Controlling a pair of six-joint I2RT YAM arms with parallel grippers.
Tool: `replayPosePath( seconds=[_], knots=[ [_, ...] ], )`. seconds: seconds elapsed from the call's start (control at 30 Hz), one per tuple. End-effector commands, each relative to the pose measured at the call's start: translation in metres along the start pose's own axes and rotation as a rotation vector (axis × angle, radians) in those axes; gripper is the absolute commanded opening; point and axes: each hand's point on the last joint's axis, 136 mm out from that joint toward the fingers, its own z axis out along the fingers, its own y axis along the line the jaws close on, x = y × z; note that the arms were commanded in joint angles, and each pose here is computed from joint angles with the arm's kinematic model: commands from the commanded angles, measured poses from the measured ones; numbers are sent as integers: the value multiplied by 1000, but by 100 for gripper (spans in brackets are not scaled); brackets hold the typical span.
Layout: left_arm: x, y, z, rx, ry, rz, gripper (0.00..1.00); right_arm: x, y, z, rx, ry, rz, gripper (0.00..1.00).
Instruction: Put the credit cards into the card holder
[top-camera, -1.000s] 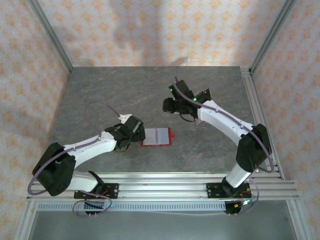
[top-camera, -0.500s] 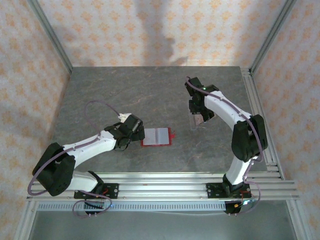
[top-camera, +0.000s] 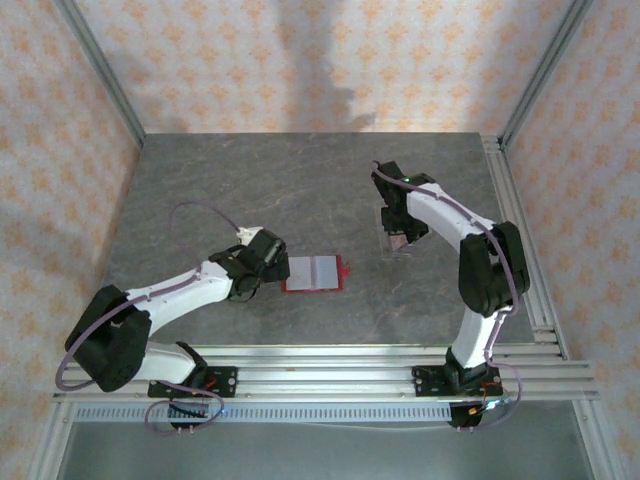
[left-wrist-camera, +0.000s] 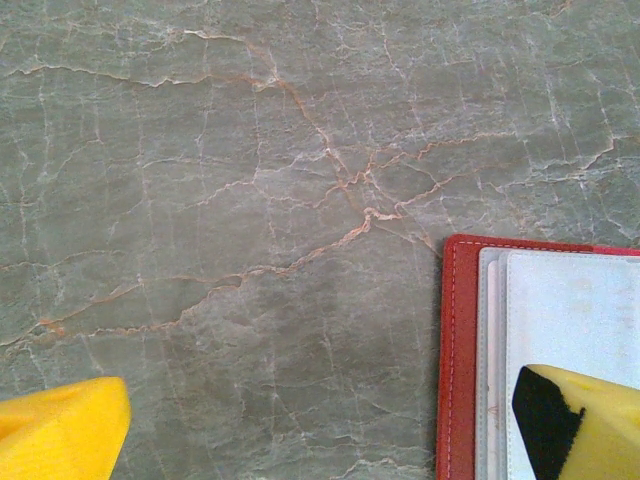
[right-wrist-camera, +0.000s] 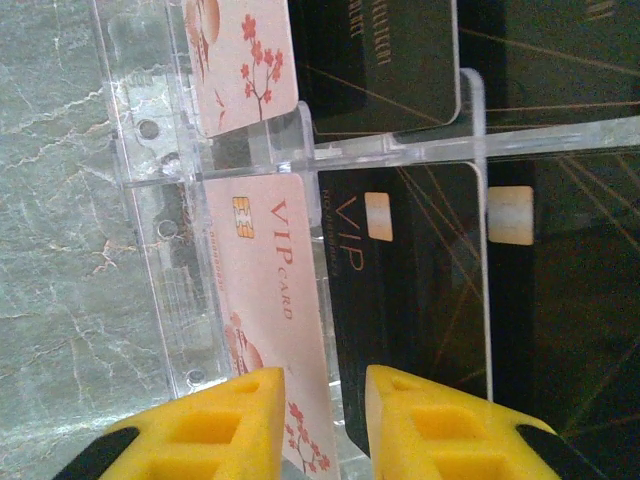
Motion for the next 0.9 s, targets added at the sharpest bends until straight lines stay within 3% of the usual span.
replayPosePath(
  seconds=[0.0, 0.87],
  knots=[
    [-1, 4, 2, -18, 13, 4, 100, 2, -1, 9, -7, 20, 8, 27],
    [1, 3, 5, -17, 20, 4, 100, -6, 4, -2, -64, -16, 34, 20]
  ],
)
